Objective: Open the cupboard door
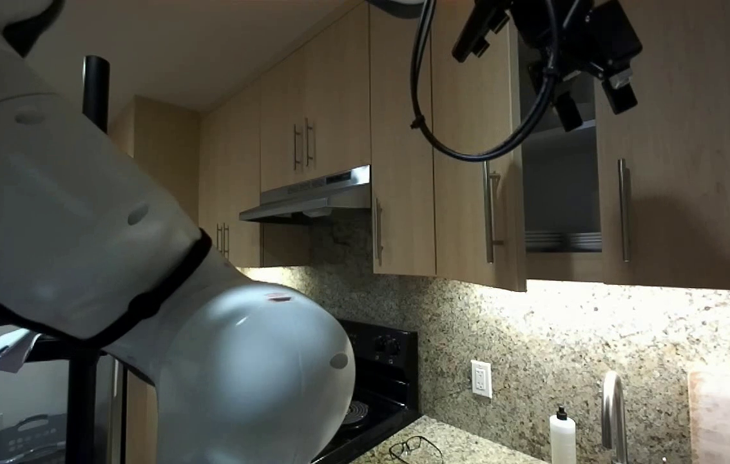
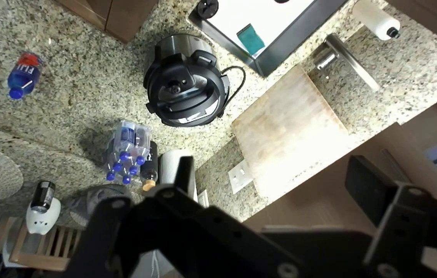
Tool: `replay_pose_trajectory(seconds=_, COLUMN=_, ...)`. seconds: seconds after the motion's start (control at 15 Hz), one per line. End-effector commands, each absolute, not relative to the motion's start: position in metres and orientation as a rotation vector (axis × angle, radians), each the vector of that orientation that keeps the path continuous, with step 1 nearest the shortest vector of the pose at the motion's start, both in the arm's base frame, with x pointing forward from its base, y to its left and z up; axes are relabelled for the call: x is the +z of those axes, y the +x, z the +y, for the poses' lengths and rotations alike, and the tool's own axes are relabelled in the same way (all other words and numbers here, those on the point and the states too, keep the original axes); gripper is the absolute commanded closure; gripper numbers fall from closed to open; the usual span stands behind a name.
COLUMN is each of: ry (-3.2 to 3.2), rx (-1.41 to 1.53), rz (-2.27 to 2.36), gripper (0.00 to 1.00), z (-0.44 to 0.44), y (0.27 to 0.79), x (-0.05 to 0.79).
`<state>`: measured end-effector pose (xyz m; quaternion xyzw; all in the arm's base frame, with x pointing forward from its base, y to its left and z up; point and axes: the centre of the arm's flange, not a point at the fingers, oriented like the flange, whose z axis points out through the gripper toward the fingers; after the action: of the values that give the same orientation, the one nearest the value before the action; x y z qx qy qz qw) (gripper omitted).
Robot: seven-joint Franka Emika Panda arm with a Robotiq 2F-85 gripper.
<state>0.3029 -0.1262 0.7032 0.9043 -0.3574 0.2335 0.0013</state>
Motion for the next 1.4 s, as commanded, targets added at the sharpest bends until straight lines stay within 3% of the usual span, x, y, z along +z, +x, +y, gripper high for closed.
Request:
replay_pose_trajectory(seconds=0.0, ry=2.832, rx=0.712, rz=-1.139, gripper=0.00, z=-0.132, y=0.308, x=0.702)
replay_pose_trajectory(seconds=0.4, ry=2.807, rx=0.667, rz=-1.164, gripper=0.00, z=-0.139, y=0.326, x=0.699)
replay_pose_trajectory(seconds=0.93, ry=2.968, rx=0.989, rz=-0.939, gripper=0.00, z=-0.159, y=0.368, x=0.730)
replay_pose_trajectory(seconds=1.33, ry=3.129, rx=0.981, rz=-0.652, gripper=0.00, z=-0.137, y=0.407, x=0.733)
